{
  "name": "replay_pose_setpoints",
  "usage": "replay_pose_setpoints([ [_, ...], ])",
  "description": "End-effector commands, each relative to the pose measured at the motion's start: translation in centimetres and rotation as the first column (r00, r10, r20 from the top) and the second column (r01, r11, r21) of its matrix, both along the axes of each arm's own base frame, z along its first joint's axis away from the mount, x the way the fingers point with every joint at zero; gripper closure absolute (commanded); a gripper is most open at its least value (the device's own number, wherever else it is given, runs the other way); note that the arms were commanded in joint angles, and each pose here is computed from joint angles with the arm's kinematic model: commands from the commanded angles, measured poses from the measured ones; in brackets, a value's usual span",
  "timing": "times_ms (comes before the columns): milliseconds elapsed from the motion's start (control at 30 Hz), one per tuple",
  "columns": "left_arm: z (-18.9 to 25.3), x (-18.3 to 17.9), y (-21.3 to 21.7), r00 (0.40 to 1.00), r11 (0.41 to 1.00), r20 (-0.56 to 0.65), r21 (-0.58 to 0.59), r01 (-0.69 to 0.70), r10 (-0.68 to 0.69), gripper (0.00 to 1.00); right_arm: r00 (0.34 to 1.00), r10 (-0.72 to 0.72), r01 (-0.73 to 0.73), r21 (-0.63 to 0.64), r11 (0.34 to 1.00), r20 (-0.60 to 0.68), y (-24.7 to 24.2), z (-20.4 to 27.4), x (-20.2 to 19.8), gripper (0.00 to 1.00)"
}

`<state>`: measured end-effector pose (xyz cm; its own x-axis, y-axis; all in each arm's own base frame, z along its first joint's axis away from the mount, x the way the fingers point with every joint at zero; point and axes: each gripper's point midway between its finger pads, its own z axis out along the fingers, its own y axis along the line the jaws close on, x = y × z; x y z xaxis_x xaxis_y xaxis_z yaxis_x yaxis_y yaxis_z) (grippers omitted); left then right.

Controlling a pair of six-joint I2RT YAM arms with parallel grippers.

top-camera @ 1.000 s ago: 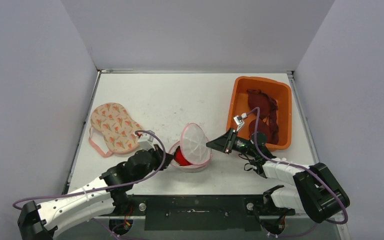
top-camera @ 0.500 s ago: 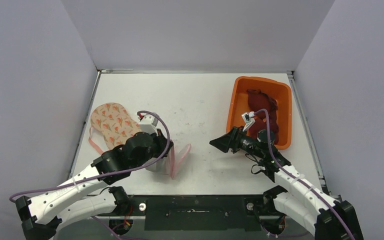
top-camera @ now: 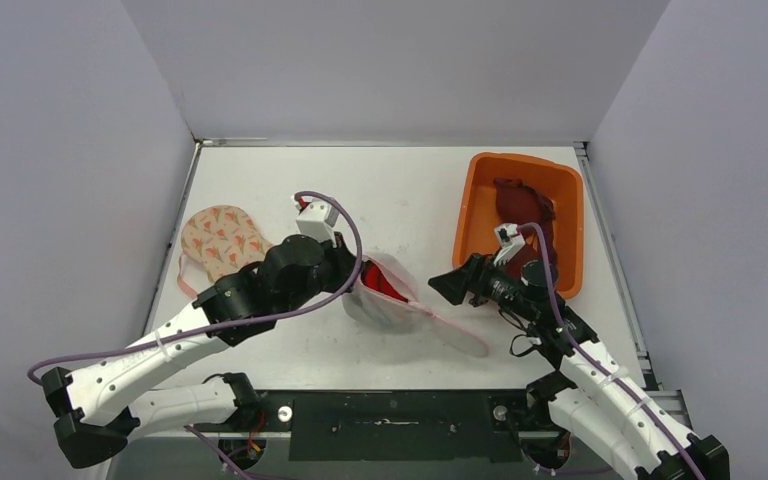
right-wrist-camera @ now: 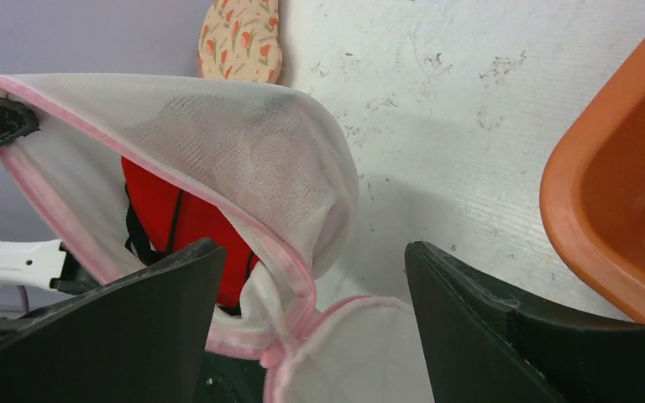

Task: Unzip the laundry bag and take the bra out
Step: Open the laundry bag at the center of the board.

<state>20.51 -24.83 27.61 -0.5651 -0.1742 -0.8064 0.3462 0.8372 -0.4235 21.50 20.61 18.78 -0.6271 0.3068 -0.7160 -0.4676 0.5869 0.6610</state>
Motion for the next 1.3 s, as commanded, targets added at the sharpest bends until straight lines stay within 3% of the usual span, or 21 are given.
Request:
replay_pose_setpoints([
  [0,0.6,0.7,-0.8,0.999,0.996,0.035,-0.086,-0.026,0.029,1.0,0.999,-0.036,0.036,0.006,0.999,0.029,-0.3,0.5,0.2,0.19],
  [167,-6.2,-0.1,0.0,0.994,0.99,-0.078,-0.109,-0.085,0.076,1.0,1.0,0.004,-0.004,-0.021,1.0,0.027,0.3,-0.5,-0.8,0.2],
  [333,-11.0,-1.7,1.6,0.98,0.985,-0.17,-0.116,-0.127,0.106,1.0,0.996,0.085,-0.082,-0.154,0.985,0.014,2.7,-3.1,-3.0,0.23],
  [533,-11.3,-2.2,3.8,0.974,0.978,-0.168,-0.115,-0.174,0.154,1.0,0.996,0.085,-0.089,-0.322,0.942,-0.026,4.7,-7.2,-5.5,0.23],
  [700,-11.7,-2.2,4.1,0.971,0.977,-0.172,-0.106,-0.184,0.165,1.0,0.996,0.056,-0.074,-0.305,0.949,-0.067,7.3,-9.6,-6.6,0.24],
  [1000,-13.6,-3.0,4.7,0.963,0.976,-0.208,-0.098,-0.194,0.17,1.0,0.989,-0.146,0.129,-0.346,0.929,-0.021,7.7,-10.6,-2.3,0.25],
  [1267,-14.2,-3.3,5.1,0.962,0.972,-0.209,-0.119,-0.203,0.175,1.0,0.998,-0.034,0.014,-0.383,0.923,-0.045,9.7,-11.8,-1.2,0.38],
])
